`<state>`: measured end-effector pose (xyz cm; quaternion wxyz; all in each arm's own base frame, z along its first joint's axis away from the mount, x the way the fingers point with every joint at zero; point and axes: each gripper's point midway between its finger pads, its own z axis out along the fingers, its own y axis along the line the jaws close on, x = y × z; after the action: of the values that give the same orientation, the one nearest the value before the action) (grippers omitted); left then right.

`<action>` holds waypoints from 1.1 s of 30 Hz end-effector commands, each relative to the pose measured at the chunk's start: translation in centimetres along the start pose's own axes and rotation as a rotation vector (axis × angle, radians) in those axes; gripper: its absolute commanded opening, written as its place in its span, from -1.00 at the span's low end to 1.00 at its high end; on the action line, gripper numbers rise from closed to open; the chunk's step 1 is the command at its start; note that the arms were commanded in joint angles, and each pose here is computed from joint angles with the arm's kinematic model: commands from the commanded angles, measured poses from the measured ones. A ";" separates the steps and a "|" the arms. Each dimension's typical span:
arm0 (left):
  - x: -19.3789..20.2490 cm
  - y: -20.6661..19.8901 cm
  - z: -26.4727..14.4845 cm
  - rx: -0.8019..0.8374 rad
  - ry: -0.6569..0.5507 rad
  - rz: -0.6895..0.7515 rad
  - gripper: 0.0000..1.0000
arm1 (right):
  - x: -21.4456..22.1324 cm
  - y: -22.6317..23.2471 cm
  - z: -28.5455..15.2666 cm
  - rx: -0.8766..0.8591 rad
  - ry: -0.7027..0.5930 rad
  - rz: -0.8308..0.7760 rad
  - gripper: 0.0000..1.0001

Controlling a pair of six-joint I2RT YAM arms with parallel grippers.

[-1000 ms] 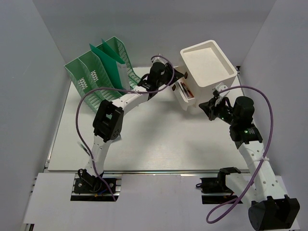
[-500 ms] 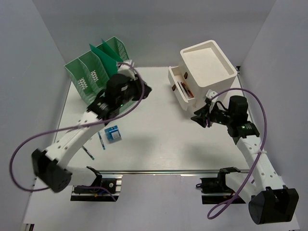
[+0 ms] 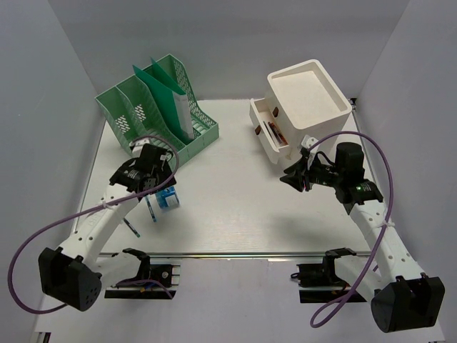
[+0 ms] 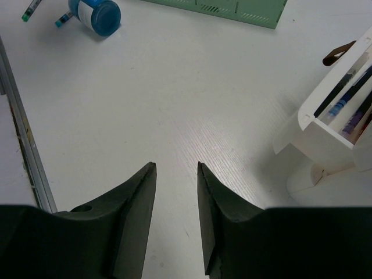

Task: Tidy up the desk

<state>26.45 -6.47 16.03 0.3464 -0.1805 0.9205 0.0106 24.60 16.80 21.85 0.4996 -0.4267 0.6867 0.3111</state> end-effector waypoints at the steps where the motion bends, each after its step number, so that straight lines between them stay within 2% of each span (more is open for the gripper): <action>1: 2.3 3.1 0.9 -0.077 0.074 -0.100 0.61 | -2.3 -0.2 -0.3 0.005 -0.040 -0.049 -0.20; 5: 3.2 4.0 2.8 -0.077 0.122 -0.172 0.57 | -2.2 -0.2 -0.3 0.008 -0.040 -0.049 -0.20; 9: 2.4 6.0 3.8 -0.137 0.102 -0.171 0.49 | -2.1 -0.2 -0.3 0.007 -0.037 -0.052 -0.20; 13: 2.8 7.7 5.2 -0.189 0.121 -0.189 0.35 | -2.1 -0.4 -0.3 0.014 -0.036 -0.055 -0.21; 17: 4.1 7.8 6.9 -0.163 0.165 -0.235 0.17 | -1.9 -0.5 -0.3 0.018 -0.029 -0.052 -0.21; 26: 5.1 7.7 9.7 -0.141 0.251 -0.235 0.10 | -1.6 -0.7 -0.2 0.020 -0.020 -0.052 -0.21; 33: 6.2 8.9 11.1 -0.196 0.304 -0.207 0.06 | -1.4 -0.7 0.0 0.019 -0.014 -0.045 -0.21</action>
<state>24.77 1.15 2.01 0.1617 -0.3115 0.9353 0.0446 24.84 16.69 21.61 0.4984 -0.4247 0.6912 0.3058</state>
